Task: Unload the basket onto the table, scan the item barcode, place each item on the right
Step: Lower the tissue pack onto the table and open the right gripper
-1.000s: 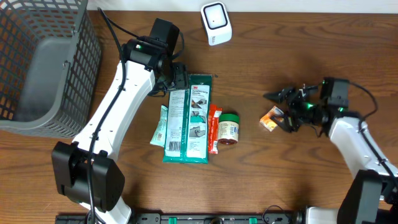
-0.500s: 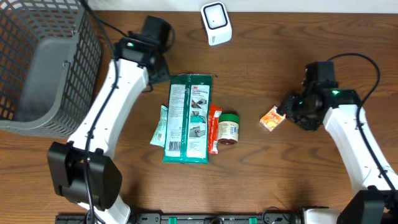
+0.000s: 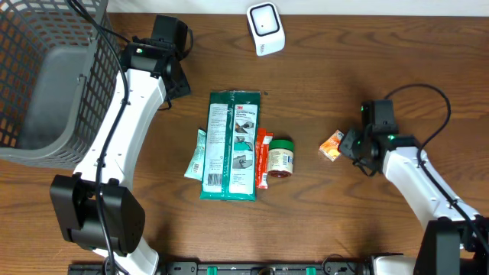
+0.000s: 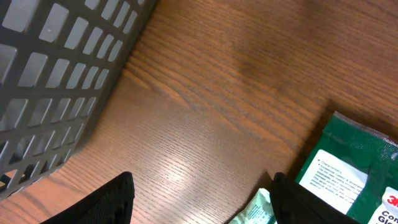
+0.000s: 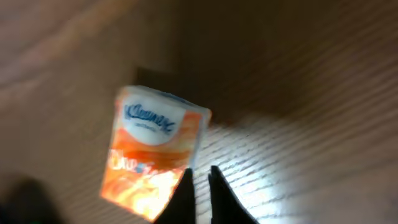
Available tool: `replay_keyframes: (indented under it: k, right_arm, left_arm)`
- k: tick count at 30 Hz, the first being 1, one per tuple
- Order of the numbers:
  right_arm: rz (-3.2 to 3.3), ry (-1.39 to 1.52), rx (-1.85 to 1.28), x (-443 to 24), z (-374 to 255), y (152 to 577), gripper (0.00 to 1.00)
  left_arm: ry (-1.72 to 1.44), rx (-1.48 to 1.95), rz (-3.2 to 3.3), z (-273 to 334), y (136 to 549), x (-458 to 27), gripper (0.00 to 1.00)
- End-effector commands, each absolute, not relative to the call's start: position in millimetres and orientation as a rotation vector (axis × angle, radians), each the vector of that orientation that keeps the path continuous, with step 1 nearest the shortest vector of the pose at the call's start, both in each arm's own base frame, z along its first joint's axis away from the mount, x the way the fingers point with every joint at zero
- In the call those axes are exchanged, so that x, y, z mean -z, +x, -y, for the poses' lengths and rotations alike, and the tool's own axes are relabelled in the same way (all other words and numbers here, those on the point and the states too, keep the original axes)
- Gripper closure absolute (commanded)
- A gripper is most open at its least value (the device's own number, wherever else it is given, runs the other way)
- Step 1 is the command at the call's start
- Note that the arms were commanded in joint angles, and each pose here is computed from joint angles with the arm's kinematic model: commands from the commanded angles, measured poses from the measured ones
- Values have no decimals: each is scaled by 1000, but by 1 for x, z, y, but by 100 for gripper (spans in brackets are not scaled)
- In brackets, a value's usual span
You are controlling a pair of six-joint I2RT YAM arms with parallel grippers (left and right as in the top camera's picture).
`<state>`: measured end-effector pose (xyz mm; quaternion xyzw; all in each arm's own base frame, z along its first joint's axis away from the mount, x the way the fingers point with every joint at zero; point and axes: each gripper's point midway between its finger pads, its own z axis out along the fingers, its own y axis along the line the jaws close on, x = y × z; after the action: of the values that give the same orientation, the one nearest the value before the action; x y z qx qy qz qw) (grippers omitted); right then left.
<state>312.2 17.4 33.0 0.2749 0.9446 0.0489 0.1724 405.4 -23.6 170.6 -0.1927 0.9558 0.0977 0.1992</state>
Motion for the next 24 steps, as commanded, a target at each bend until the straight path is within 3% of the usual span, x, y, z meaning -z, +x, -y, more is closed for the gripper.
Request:
replay_keyframes:
  k: [1,8,24]
  right_arm:
    - [-2679,820,-114,-17,-15,302,99]
    - [-2597,715,-150,-6,-17,314,99]
    - [-2498,255,-224,-29,-37,352,99]
  left_arm:
    - [-563,-311,-2673,19,404,-166,30]
    - [-563,-311,-2673,19,404,-166,30]
    - [-563,-311,-2673,19,404,-166,30]
